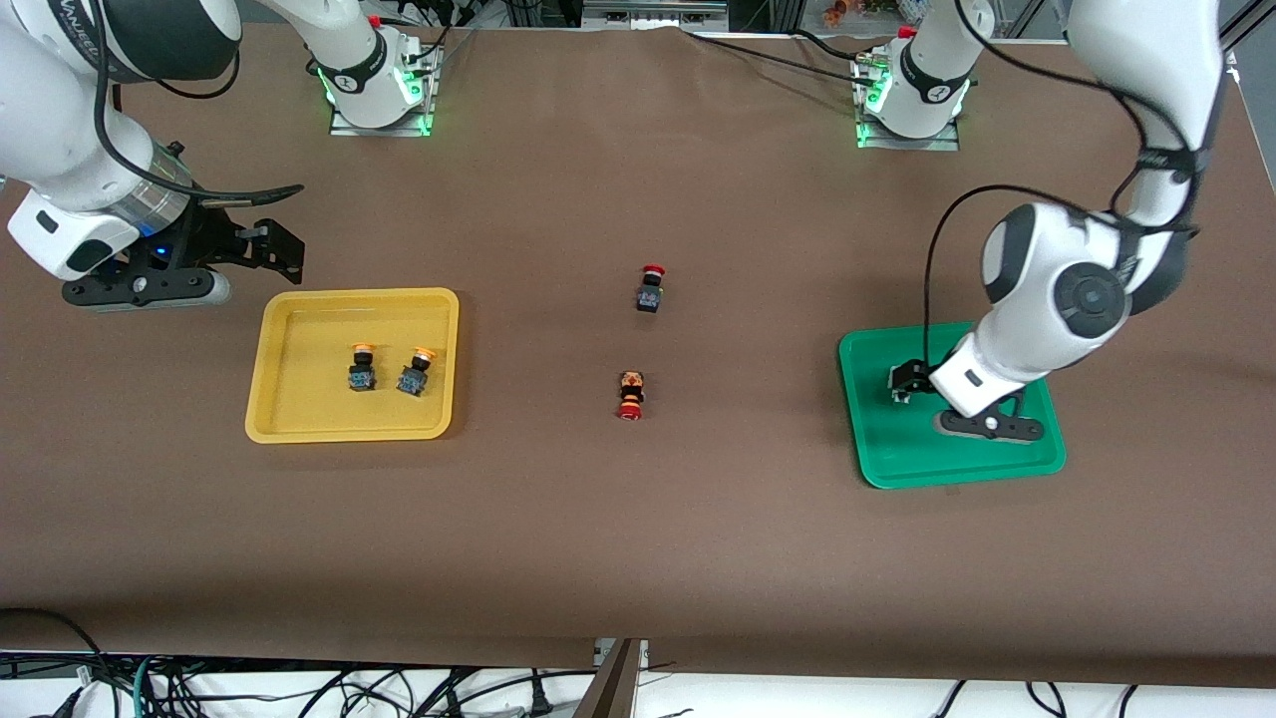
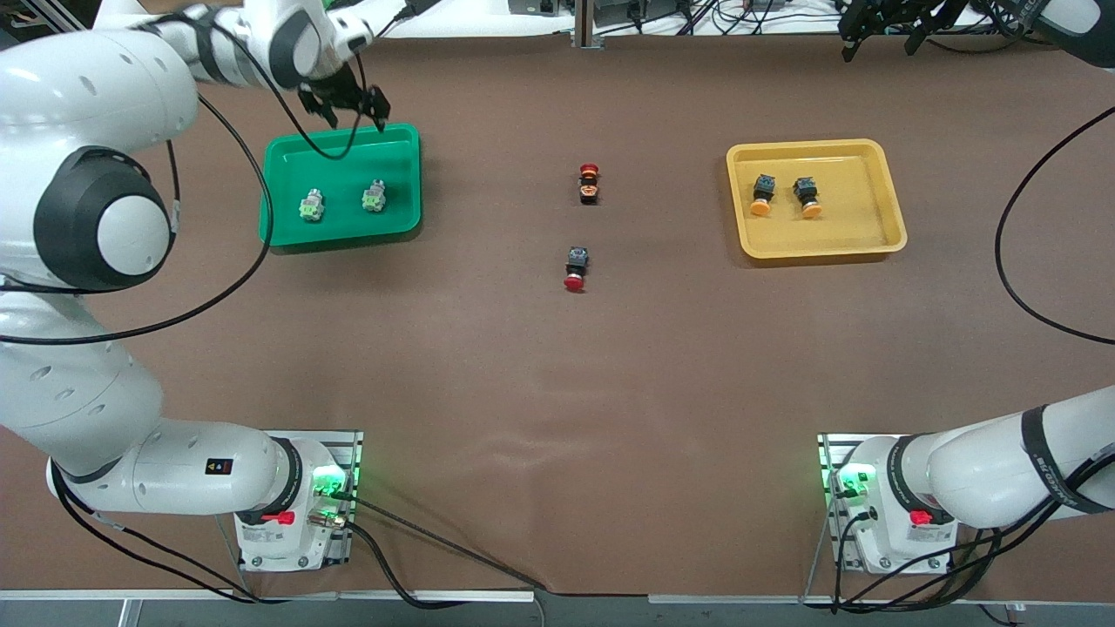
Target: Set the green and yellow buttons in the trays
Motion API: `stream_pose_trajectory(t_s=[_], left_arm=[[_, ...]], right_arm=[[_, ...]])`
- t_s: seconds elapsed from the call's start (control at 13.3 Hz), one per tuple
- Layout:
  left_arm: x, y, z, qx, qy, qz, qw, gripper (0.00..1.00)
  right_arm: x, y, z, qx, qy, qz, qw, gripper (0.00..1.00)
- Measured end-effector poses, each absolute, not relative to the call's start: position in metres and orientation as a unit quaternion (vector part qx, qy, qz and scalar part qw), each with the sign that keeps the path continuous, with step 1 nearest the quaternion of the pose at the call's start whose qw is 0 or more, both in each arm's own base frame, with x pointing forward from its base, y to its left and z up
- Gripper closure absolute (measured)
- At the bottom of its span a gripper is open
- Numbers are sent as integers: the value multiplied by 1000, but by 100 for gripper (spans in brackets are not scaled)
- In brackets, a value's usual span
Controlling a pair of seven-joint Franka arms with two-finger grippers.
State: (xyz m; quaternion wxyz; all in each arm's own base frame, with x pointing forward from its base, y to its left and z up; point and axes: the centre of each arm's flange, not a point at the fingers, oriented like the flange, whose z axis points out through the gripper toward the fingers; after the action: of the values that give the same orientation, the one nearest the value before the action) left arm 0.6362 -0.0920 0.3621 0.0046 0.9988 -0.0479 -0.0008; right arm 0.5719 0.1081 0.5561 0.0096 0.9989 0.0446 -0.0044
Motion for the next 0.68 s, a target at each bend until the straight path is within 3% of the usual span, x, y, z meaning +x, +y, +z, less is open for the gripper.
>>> stream_pose_trajectory(t_s=[0.3,0.68], left_arm=[[631,-80,472,999,-24,-29,-1,0],[595,-57,546,999,14,-39,-6,0]], right_arm=[[573,106,554,999,42,-6,7,0],[578,108,559,999,41,17,-2,0]])
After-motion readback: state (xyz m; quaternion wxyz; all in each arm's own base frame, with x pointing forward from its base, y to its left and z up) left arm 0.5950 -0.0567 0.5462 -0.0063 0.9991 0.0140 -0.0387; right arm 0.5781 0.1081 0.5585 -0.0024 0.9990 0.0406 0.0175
